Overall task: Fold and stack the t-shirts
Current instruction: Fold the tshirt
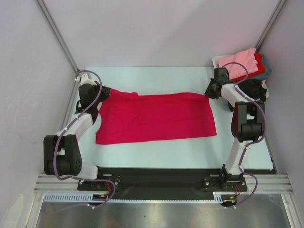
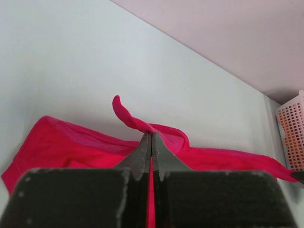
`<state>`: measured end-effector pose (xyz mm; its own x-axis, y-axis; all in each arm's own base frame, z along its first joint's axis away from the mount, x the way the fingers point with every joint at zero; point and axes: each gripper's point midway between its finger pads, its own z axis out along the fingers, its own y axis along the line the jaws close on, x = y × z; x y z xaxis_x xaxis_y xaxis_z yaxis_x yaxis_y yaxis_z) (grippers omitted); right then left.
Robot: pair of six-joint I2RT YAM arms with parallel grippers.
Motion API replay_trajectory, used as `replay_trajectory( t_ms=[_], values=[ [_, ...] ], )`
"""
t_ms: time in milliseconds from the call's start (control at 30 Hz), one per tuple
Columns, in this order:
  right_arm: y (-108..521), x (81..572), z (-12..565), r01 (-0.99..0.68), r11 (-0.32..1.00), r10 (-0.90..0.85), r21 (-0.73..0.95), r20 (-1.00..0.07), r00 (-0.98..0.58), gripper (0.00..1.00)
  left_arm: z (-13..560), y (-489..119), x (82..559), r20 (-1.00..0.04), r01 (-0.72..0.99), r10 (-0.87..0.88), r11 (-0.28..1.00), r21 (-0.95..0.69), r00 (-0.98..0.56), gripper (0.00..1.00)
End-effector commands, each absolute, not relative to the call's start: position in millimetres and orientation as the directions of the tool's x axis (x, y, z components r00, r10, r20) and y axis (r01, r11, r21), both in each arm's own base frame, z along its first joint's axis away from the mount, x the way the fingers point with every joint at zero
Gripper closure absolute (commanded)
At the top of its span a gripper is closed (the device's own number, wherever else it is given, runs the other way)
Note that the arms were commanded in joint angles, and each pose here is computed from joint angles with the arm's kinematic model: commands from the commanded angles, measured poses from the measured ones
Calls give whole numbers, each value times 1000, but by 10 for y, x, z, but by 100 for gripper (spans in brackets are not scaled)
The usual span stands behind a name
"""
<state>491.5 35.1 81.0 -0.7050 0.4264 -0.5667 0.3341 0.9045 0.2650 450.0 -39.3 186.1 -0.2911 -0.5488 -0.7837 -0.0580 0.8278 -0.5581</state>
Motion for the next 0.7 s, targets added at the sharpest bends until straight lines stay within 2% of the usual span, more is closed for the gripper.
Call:
replay_trajectory(
  t_ms=[0, 667],
  values=[
    [309, 4955, 1112, 337, 893, 449, 298, -627, -637, 100, 2006, -311, 4414, -830, -58, -504, 861, -506, -239, 100],
    [225, 4623, 981, 381, 875, 481, 299, -628, -612, 100, 1835, -150, 3855, -824, -162, -529, 848, -504, -205, 100]
  ],
)
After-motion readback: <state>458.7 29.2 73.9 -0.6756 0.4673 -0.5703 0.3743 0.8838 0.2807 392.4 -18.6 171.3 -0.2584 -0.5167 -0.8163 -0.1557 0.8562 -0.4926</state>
